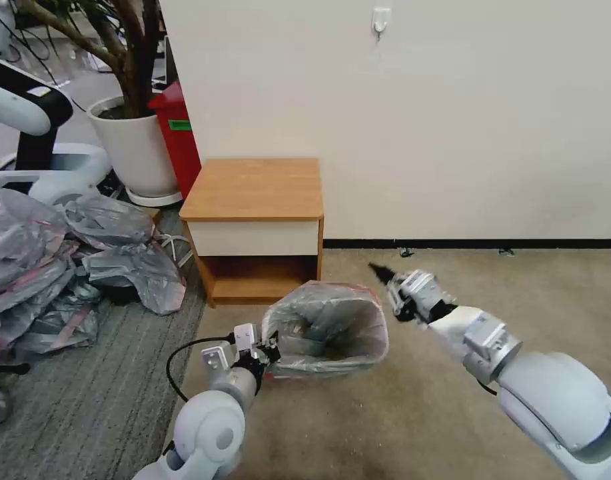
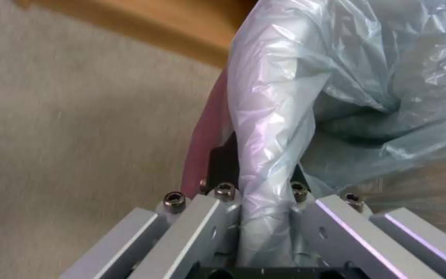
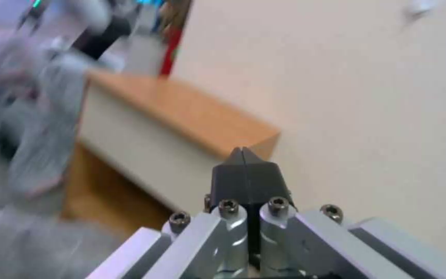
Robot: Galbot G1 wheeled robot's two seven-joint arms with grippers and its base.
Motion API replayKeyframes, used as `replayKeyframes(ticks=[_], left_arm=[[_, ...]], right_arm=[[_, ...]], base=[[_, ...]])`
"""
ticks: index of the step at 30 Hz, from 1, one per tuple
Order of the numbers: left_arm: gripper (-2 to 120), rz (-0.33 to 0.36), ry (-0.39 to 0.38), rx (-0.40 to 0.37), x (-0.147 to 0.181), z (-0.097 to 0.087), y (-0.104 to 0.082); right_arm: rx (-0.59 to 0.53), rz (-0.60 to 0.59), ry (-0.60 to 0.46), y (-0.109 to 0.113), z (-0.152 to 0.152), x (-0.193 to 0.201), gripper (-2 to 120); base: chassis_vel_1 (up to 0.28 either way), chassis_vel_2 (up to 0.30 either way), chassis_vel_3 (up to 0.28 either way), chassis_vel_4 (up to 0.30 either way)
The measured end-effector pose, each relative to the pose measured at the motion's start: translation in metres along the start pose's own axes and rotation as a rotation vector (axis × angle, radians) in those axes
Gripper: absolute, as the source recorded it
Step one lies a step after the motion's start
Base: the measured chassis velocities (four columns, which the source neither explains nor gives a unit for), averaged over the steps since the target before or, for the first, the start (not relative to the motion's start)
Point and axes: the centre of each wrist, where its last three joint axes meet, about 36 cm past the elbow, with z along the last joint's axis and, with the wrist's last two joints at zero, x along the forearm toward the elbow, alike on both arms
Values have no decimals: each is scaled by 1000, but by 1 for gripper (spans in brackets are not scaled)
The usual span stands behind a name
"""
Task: Pick up the garbage bag from the table and place it over the trash can.
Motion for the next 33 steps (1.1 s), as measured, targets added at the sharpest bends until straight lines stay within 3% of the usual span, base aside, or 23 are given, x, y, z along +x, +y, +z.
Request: replayKeyframes(ticks=[4,6,9,11,18,21,23,25,33], left_arm=[[3,-19,28,4,2,-2,5],[3,-28,36,-3,3,-4,10],[3,-32,38,-5,2,-4,11],[3,-49,71,-28,-2,-3,20],[3,-73,111,-38,-12,3,28],[3,-76,129,-47,-15,4,30],[3,-77,132,-49,-15,5,30],[3,-80,136,-57,-16,6,32],[3,-90,131,-90,-16,9,35]], right_arm=[[-55,116,-53,7,15,5,0],[-82,174,-68,10,20,6,10],[-88,186,-73,11,21,6,14],[-124,227,-80,18,21,8,34],[-141,241,-79,24,21,10,55],[-144,249,-69,26,23,12,72],[-144,250,-67,27,23,13,74],[-148,255,-66,28,24,14,84],[-149,261,-60,30,27,16,97]], base=[[0,0,0,0],[0,0,0,0],[0,0,0,0],[0,0,0,0],[0,0,0,0],[0,0,0,0],[0,0,0,0],[0,0,0,0],[0,0,0,0]])
